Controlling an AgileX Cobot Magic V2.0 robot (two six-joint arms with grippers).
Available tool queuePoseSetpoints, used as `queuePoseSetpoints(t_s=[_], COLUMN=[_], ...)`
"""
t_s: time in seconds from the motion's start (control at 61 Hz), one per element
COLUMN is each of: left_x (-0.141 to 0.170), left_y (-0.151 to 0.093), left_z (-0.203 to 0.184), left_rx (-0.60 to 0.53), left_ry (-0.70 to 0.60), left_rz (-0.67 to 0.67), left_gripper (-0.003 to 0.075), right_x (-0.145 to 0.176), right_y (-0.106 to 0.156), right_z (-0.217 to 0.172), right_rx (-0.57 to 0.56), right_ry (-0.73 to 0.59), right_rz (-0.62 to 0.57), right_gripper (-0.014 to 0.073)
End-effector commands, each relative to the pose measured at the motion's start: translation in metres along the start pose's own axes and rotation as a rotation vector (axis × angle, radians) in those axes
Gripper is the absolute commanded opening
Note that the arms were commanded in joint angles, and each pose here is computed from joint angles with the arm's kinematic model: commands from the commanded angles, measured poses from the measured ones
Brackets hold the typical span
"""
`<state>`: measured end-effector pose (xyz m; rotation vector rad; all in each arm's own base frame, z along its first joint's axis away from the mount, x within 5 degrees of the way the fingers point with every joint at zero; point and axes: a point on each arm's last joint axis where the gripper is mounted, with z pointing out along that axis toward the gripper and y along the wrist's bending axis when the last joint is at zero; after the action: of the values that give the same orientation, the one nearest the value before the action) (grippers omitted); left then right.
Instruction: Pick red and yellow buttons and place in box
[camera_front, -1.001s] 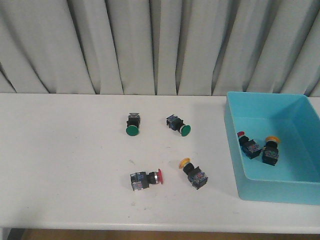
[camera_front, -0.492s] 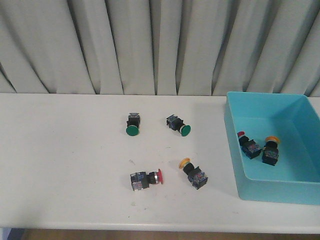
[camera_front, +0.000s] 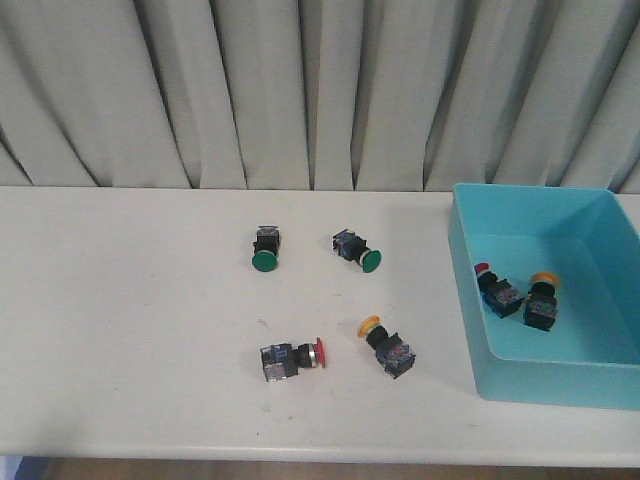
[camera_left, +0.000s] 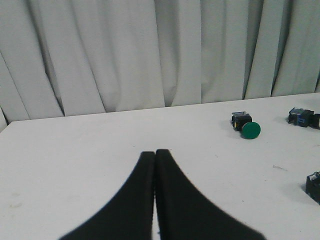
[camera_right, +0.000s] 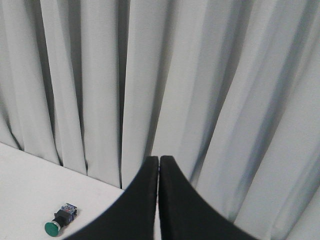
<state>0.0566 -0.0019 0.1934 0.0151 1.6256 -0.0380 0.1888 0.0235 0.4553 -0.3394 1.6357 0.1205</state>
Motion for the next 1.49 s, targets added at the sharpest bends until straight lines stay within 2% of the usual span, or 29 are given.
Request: queuePoseSetpoints(t_s=[0.0,0.279,0.459,0.574,0.64,0.705,0.804,0.919,1.148,1.296,1.378,1.476], left_x=[0.009,0.009,0.009,0.009,0.009,0.009,0.009,0.009,0.009,0.009,0.009,0.009], left_y=[0.000,0.000,0.000,0.000,0.000,0.000,0.000,0.000,0.000,0.000,0.000,0.000], left_z=[0.001,0.001,0.001,0.001,0.001,0.001,0.001,0.001,0.001,0.001,0.001,0.001], left_rx=[-0.001,-0.001,-0.001,-0.001,-0.001,-0.001,-0.001,-0.001,-0.001,-0.001,-0.001,-0.001], left_ry=[-0.038,-0.038,-0.038,-0.038,-0.038,-0.038,-0.038,-0.038,-0.038,-0.038,-0.038,-0.038], left_rz=[-0.007,-0.007,-0.007,-0.007,-0.007,-0.007,-0.007,-0.007,-0.007,-0.007,-0.007,-0.007], left_gripper=[-0.0006,-0.0006,-0.0006,-0.0006,-0.0006,-0.0006,-0.0006,-0.0006,-0.0006,-0.0006,-0.0006,-0.0006], right_x=[-0.015,-0.015,-0.011,0.013,0.030,0.051,0.092,0.121,0.131,0.139,0.150,0.179], right_y=[-0.003,-0.003,-0.012,-0.016,-0.014,-0.009,0.001,0.012,0.021,0.023,0.026,0.030], right_z=[-0.008,-0.008,-0.013,-0.022,-0.028,-0.034,-0.046,-0.067,-0.093,-0.094,-0.098,-0.098], right_rx=[0.043,0.044,0.174,0.282,0.318,0.322,0.314,0.312,0.317,0.312,0.313,0.312], right_ry=[-0.087,-0.089,-0.116,-0.146,-0.177,-0.189,-0.136,-0.159,-0.221,-0.136,-0.120,-0.126], right_rz=[-0.002,-0.003,-0.014,0.040,0.025,0.040,0.085,0.117,0.104,0.121,0.112,0.116], right_gripper=[-0.0008,-0.0008,-0.0008,-0.0008,-0.0008,-0.0008,-0.0008,-0.0008,-0.0008,-0.0008,-0.0008,-0.0008])
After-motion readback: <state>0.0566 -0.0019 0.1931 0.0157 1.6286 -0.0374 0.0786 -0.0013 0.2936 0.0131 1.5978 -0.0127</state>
